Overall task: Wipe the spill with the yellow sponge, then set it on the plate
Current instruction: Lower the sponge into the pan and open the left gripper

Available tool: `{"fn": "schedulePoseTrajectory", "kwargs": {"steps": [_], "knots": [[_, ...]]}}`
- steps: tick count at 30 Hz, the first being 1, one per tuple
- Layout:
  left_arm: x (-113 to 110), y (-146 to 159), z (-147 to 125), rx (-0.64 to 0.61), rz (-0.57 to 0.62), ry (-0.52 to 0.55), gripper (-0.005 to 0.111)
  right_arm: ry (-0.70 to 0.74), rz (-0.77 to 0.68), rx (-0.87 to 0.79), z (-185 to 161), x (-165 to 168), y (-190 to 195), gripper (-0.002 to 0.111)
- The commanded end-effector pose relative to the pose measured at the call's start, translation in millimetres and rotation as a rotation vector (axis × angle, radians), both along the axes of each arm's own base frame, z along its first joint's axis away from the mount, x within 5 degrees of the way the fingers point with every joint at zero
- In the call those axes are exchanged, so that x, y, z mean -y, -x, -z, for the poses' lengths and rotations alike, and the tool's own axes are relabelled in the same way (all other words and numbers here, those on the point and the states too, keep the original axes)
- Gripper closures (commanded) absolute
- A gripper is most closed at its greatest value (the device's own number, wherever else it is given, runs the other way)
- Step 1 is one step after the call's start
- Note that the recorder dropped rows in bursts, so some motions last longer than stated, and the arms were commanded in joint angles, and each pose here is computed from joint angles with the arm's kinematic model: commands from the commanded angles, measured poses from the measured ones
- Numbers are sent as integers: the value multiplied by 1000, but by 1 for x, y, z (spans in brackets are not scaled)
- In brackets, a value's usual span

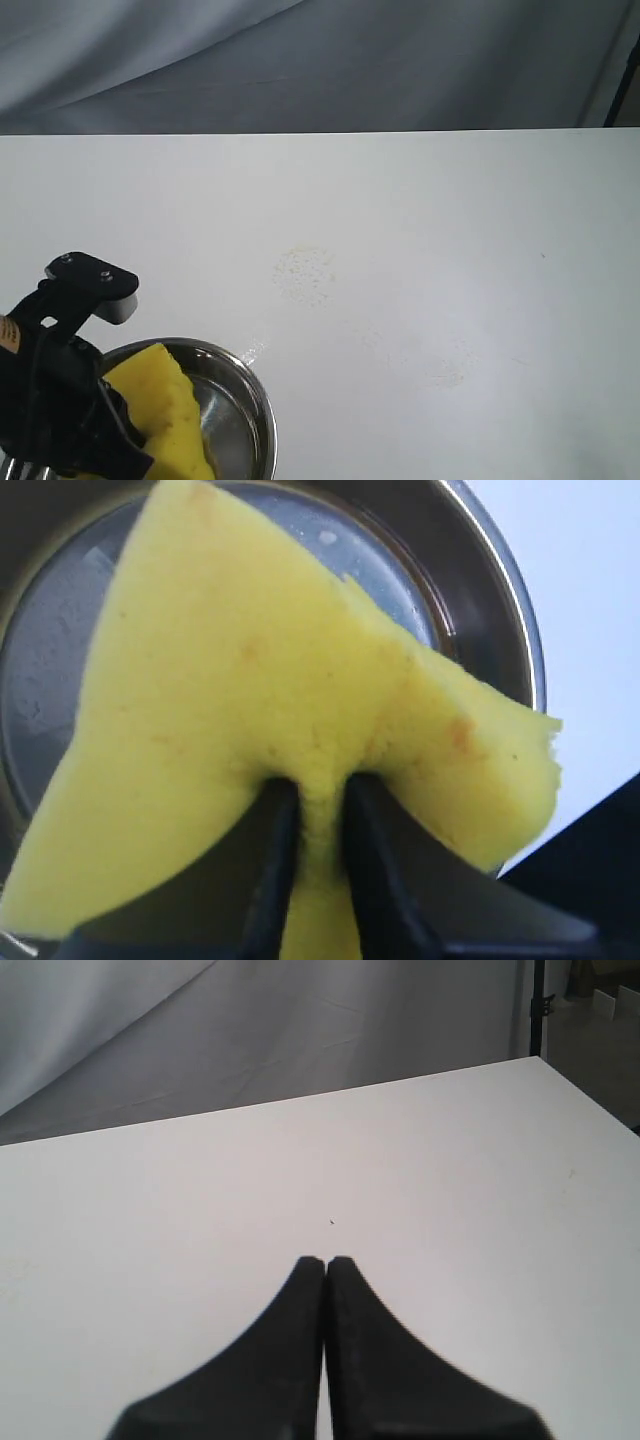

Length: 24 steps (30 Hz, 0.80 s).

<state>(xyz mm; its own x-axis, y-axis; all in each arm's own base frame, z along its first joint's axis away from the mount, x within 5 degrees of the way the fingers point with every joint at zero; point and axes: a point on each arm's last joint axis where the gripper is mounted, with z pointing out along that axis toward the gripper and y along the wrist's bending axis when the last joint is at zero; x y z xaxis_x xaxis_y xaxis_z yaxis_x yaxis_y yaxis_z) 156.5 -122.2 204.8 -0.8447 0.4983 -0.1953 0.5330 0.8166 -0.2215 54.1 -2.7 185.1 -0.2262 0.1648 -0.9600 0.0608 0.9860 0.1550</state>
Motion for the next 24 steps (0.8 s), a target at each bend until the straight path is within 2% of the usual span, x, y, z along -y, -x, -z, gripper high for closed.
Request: {"fn": "schedulePoseTrajectory", "kwargs": {"steps": [1, 7, 11, 14, 18, 24], "knots": [[2, -6, 8, -1, 1, -14, 74, 8, 7, 1, 1, 1, 0, 108], [3, -8, 17, -40, 5, -37, 61, 8, 7, 1, 1, 1, 0, 108], [3, -8, 17, -39, 7, -37, 47, 8, 7, 1, 1, 1, 0, 108], [4, -8, 16, -40, 9, -37, 48, 8, 7, 1, 1, 1, 0, 108], [9, -14, 2, -53, 19, -29, 63, 8, 7, 1, 1, 1, 0, 108], [21, -32, -41, 1, 49, 12, 107, 8, 7, 1, 1, 1, 0, 108]]}}
